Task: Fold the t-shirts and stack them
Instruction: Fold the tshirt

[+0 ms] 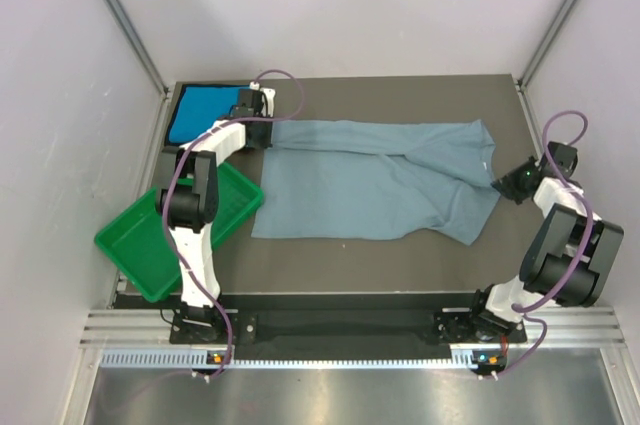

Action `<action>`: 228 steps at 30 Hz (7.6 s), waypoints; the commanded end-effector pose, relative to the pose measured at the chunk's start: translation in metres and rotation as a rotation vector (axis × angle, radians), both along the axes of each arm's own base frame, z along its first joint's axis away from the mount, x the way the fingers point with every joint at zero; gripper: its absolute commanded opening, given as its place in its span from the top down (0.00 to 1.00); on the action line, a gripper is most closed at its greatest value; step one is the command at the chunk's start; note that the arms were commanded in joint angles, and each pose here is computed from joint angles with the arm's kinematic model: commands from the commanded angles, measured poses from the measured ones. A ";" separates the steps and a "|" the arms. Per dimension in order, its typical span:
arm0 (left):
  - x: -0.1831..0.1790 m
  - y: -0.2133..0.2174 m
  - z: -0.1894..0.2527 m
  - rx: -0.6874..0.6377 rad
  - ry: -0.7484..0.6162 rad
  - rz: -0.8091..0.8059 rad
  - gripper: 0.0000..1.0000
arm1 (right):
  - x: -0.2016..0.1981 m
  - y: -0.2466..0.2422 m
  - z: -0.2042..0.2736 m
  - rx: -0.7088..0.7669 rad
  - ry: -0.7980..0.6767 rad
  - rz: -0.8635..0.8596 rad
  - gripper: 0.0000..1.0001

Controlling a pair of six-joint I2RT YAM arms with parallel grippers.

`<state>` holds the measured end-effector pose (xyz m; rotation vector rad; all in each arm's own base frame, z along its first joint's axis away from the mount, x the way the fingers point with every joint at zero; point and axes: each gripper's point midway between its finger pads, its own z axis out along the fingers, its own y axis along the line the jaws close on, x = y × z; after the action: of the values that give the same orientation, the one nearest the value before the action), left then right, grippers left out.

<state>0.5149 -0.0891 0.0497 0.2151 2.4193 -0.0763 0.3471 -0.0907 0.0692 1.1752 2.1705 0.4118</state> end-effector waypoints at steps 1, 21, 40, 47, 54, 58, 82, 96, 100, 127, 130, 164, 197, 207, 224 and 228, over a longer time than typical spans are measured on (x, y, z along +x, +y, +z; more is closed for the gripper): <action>0.008 0.005 0.028 0.024 -0.050 0.028 0.92 | 0.010 -0.007 0.022 -0.034 -0.070 -0.017 0.91; 0.055 -0.084 0.096 -0.359 -0.169 -0.040 0.65 | 0.128 0.009 0.089 -0.172 -0.256 0.373 0.43; 0.095 -0.083 -0.012 -0.305 -0.059 0.034 0.65 | 0.233 0.002 0.021 -0.103 -0.324 0.478 0.49; 0.091 -0.073 -0.032 -0.257 -0.024 0.082 0.65 | 0.236 -0.015 0.003 -0.125 -0.322 0.340 0.79; 0.095 -0.061 -0.039 -0.222 -0.011 0.156 0.64 | 0.250 -0.027 0.004 -0.102 -0.489 0.163 0.99; 0.100 -0.051 -0.044 -0.190 -0.017 0.233 0.64 | 0.263 -0.030 0.016 -0.082 -0.584 0.120 1.00; 0.130 -0.052 0.050 -0.185 -0.214 0.166 0.54 | 0.297 -0.035 0.058 -0.102 -0.499 0.141 0.64; 0.025 -0.112 0.084 -0.345 -0.025 -0.031 0.58 | 0.163 -0.007 0.081 -0.198 -0.198 0.115 0.47; -0.008 -0.144 0.104 -0.453 0.001 -0.108 0.57 | 0.135 0.032 0.084 -0.138 -0.308 0.191 0.32; -0.065 -0.133 0.138 -0.420 0.003 -0.092 0.57 | 0.104 0.069 0.010 -0.085 -0.372 0.167 0.35; -0.064 -0.133 0.138 -0.417 -0.002 -0.086 0.57 | 0.102 0.075 0.008 -0.100 -0.358 0.179 0.35; -0.062 -0.141 0.097 -0.461 0.083 -0.009 0.59 | 0.116 0.092 0.021 -0.077 -0.484 0.171 0.45; -0.063 -0.136 0.081 -0.423 0.096 0.013 0.60 | 0.112 0.106 0.046 0.046 -0.438 0.155 0.95; -0.058 -0.115 0.007 -0.234 0.255 0.120 0.62 | 0.076 0.115 0.029 0.171 -0.271 0.069 1.00; -0.036 -0.108 0.006 -0.200 0.230 0.155 0.62 | 0.046 0.127 0.057 0.073 -0.389 -0.070 1.00; -0.034 -0.108 0.007 -0.204 0.228 0.157 0.62 | 0.039 0.127 0.047 0.030 -0.360 -0.123 1.00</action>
<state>0.4730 -0.2005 0.0485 -0.0674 2.6394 -0.3027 0.3872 0.0456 0.1153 1.0934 1.8492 0.6381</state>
